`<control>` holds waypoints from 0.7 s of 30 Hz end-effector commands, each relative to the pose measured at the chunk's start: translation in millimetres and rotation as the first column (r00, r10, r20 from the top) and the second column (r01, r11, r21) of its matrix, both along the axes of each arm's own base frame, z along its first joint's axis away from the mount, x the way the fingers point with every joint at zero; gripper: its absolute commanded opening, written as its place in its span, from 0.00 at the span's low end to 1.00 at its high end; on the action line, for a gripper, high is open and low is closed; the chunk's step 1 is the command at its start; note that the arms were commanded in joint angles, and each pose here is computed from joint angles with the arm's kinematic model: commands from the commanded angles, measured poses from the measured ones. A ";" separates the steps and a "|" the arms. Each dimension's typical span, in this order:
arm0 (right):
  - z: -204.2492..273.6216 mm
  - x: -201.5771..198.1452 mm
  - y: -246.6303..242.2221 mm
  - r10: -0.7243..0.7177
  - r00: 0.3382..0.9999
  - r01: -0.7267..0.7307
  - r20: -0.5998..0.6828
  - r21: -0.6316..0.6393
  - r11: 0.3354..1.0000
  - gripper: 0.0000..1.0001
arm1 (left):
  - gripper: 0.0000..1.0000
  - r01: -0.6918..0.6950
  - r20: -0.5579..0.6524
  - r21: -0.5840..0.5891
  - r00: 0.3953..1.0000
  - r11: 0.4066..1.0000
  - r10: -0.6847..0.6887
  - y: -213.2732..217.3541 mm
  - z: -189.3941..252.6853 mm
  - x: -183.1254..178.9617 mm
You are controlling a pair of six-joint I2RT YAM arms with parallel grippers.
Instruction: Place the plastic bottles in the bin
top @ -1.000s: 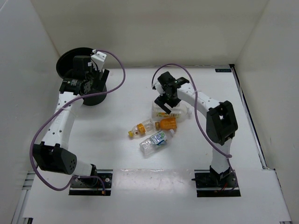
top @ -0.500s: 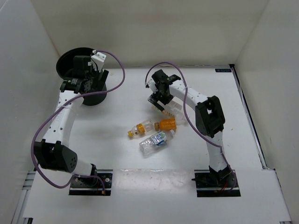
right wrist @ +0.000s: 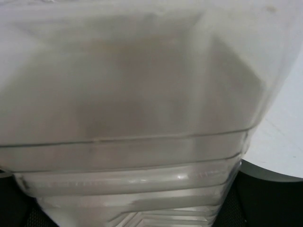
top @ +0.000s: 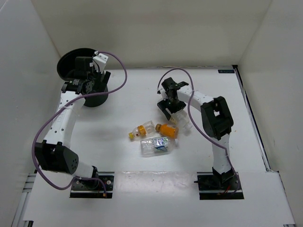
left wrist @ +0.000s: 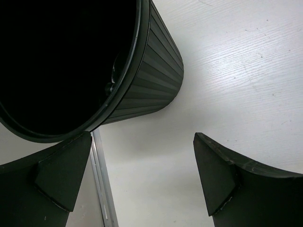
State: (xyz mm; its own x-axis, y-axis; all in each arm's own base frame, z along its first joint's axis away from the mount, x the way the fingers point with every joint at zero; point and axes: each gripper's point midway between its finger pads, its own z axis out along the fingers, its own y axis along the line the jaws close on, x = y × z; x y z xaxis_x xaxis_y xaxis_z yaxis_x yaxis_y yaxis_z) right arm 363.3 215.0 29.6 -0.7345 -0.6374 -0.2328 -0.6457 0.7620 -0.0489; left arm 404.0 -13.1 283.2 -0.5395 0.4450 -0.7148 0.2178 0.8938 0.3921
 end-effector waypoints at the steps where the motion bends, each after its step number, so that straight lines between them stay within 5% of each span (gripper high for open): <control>1: 41.9 23.3 16.6 -0.068 0.993 0.055 0.095 0.132 0.990 0.25 | 0.99 0.008 0.007 -0.020 1.000 1.000 -0.007 -1.4 8.3 -5.8; 3: 51.2 29.9 16.6 -0.114 0.988 0.098 0.102 0.154 0.983 0.10 | 0.99 0.015 -0.003 -0.024 1.000 1.000 -0.015 -2.8 6.4 -7.3; 8: 132.3 67.9 9.0 -0.317 0.924 0.235 0.214 0.336 0.912 0.00 | 0.99 0.089 0.002 -0.089 0.996 0.992 -0.089 -19.0 24.5 -15.7; 10: 187.5 83.8 12.6 -0.432 0.872 0.279 0.229 0.493 0.824 0.00 | 0.99 0.162 0.041 -0.138 0.987 0.977 -0.158 -33.3 46.8 -22.1; 12: 263.1 88.7 21.1 -0.521 0.835 0.244 0.177 0.730 0.638 0.00 | 0.99 0.326 0.068 -0.244 0.945 0.913 -0.319 -67.6 57.9 -37.0; 15: 346.0 75.0 35.2 -0.551 0.830 0.131 0.083 0.932 0.337 0.00 | 0.99 0.597 0.183 -0.367 0.798 0.714 -0.574 -120.4 85.5 -76.6; 17: 387.7 63.1 40.8 -0.538 0.836 0.009 0.106 0.978 0.207 0.00 | 0.99 0.687 0.233 -0.437 0.710 0.580 -0.665 -143.4 94.8 -99.5; 18: 401.7 53.9 48.0 -0.514 0.851 -0.027 0.106 0.987 0.159 0.00 | 0.99 0.748 0.285 -0.483 0.627 0.456 -0.725 -160.3 106.6 -115.6; 21: 438.4 19.4 71.9 -0.398 0.908 -0.134 0.128 0.991 0.014 0.00 | 0.99 0.732 0.306 -0.618 0.559 0.285 -0.771 -180.2 110.3 -128.7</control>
